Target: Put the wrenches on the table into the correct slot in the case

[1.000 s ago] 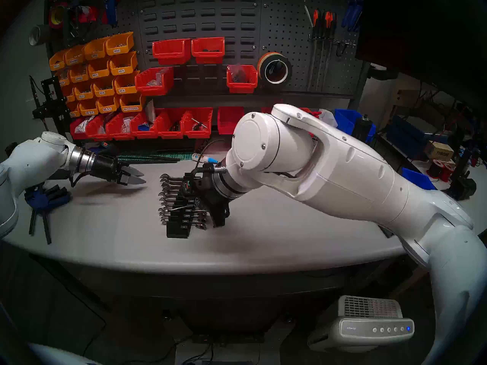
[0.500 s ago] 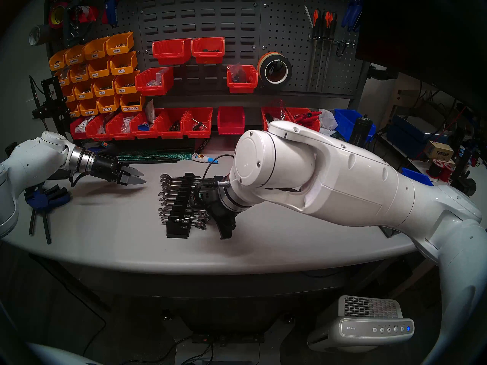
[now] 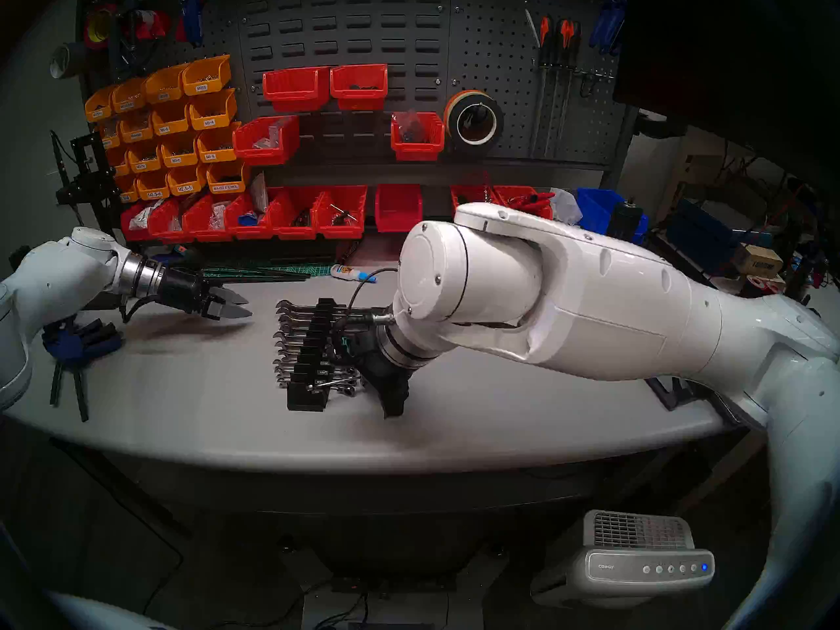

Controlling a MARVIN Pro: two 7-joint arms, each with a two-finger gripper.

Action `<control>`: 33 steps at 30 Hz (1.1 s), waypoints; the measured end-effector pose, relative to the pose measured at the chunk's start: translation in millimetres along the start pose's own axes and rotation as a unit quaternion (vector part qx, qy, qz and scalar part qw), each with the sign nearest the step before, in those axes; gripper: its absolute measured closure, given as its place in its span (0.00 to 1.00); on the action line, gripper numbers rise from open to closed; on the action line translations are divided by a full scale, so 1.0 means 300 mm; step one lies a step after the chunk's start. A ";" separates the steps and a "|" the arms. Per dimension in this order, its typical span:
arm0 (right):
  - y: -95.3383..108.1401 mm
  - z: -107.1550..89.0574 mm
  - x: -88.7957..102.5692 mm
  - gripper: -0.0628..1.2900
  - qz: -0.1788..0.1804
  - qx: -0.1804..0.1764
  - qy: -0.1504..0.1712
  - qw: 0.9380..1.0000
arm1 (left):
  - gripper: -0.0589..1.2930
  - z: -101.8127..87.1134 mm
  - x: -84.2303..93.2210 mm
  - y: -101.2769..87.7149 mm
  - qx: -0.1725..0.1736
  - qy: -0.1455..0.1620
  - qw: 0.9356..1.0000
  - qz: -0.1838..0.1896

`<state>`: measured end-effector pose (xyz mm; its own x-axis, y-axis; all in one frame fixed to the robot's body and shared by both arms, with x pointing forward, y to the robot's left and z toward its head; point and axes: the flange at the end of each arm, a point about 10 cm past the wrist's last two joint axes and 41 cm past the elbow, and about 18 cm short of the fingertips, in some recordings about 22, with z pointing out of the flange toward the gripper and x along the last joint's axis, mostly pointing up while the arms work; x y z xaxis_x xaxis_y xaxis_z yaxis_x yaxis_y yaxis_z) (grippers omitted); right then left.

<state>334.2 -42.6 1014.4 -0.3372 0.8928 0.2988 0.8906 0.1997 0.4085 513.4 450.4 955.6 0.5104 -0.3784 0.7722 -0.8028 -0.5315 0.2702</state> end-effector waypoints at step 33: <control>0.043 -0.029 -0.156 0.98 0.114 0.079 -0.011 0.990 | 0.04 0.000 0.000 0.000 0.000 0.000 1.000 0.000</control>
<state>358.9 -85.2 1013.4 -0.1165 0.9302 0.3480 0.9801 0.0510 0.1918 513.4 450.5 955.6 0.5104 -0.3783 0.7722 -0.8028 -0.5315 0.2702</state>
